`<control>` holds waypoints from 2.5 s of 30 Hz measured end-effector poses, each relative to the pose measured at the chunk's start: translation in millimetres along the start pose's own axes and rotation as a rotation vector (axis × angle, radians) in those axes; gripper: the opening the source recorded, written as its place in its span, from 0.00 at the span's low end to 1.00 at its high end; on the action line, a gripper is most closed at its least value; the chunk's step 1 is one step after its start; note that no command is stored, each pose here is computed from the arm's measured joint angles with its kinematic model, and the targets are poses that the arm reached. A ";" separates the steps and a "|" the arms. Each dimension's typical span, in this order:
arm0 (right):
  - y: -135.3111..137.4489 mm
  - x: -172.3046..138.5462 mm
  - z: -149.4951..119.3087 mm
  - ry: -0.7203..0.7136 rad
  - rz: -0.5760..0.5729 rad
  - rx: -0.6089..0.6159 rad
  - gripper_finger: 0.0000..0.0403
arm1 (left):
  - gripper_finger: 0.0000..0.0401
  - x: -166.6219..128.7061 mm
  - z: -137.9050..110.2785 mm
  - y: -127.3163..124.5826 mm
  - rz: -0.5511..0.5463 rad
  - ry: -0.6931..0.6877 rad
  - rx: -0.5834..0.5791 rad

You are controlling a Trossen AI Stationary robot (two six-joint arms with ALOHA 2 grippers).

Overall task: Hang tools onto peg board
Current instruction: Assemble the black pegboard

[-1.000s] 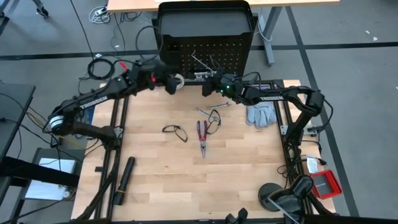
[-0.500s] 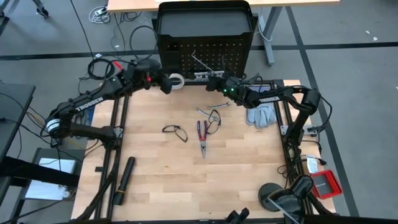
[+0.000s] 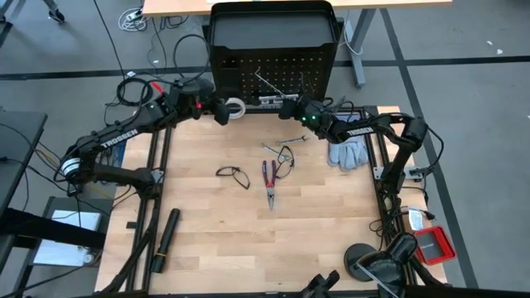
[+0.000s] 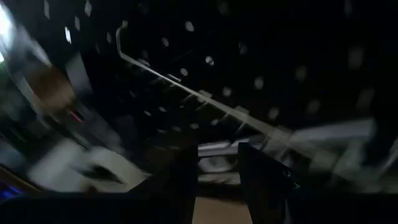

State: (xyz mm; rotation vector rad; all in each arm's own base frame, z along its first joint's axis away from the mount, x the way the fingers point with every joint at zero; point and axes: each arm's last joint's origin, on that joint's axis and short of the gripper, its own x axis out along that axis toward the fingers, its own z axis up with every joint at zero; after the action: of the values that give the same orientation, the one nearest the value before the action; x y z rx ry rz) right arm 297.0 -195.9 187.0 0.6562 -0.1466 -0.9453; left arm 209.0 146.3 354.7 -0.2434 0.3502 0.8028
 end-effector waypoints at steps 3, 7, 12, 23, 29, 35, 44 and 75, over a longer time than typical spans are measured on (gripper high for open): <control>-1.4 0.5 0.4 0.003 -0.006 -0.281 0.32 | 0.33 0.0 0.0 0.0 0.000 0.000 -0.017; -2.1 1.7 -1.2 -0.001 -0.010 -0.426 0.33 | 0.33 0.0 -0.5 -0.2 -0.010 0.007 -0.021; -10.6 13.5 -11.8 -0.044 -0.023 -0.331 0.32 | 0.33 -0.1 -0.7 -1.2 -0.044 0.014 -0.024; 0.1 24.0 -35.7 -0.104 -0.018 0.027 0.30 | 0.33 0.0 -1.0 -1.7 -0.062 0.020 -0.024; 3.7 19.6 -42.7 -0.134 -0.101 0.029 0.26 | 0.33 0.1 -1.1 -1.8 -0.063 0.020 -0.019; 5.4 16.4 -46.2 -0.175 -0.169 0.024 0.23 | 0.33 0.1 -1.2 -1.7 -0.062 0.021 -0.017; 2.0 15.2 -52.3 -0.132 -0.218 -0.030 0.23 | 0.33 -0.2 -3.5 -3.3 -0.126 0.054 -0.014; -22.4 19.7 -48.2 -0.099 -0.291 -0.177 0.25 | 0.33 -0.4 -3.6 -4.2 -0.154 0.060 -0.014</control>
State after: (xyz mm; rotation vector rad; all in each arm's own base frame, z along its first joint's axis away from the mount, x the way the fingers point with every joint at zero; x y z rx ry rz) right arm 311.8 -198.6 132.3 0.4735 -0.0542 -1.2570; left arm 211.1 142.0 351.9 -0.3039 0.3777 0.6471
